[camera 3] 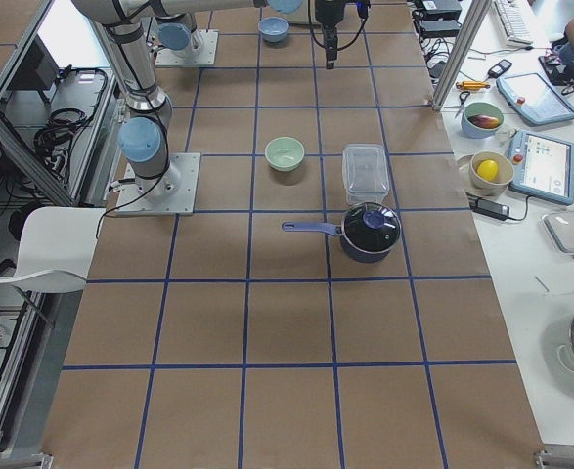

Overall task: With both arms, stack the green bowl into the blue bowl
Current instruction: 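Lower the left gripper around the rim of the pale blue bowl and grasp it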

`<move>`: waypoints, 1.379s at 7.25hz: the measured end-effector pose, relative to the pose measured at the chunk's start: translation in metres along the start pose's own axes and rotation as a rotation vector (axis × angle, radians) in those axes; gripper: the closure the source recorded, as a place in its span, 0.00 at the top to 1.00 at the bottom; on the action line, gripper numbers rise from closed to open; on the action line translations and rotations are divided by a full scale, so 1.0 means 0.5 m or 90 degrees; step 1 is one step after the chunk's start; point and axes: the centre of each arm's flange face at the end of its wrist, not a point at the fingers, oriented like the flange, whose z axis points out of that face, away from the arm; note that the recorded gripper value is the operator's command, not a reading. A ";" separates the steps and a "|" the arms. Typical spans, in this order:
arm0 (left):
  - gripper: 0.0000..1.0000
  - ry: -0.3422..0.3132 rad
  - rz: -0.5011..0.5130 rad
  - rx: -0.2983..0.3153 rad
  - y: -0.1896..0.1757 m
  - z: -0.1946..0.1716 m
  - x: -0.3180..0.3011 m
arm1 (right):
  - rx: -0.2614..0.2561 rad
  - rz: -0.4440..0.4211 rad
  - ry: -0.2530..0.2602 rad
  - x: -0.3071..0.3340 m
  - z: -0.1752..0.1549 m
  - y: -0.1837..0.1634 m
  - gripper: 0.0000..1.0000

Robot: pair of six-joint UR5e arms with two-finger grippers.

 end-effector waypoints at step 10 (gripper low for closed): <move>1.00 -0.040 -0.045 -0.113 0.256 0.441 -0.183 | -0.004 0.000 -0.001 0.000 0.006 -0.003 1.00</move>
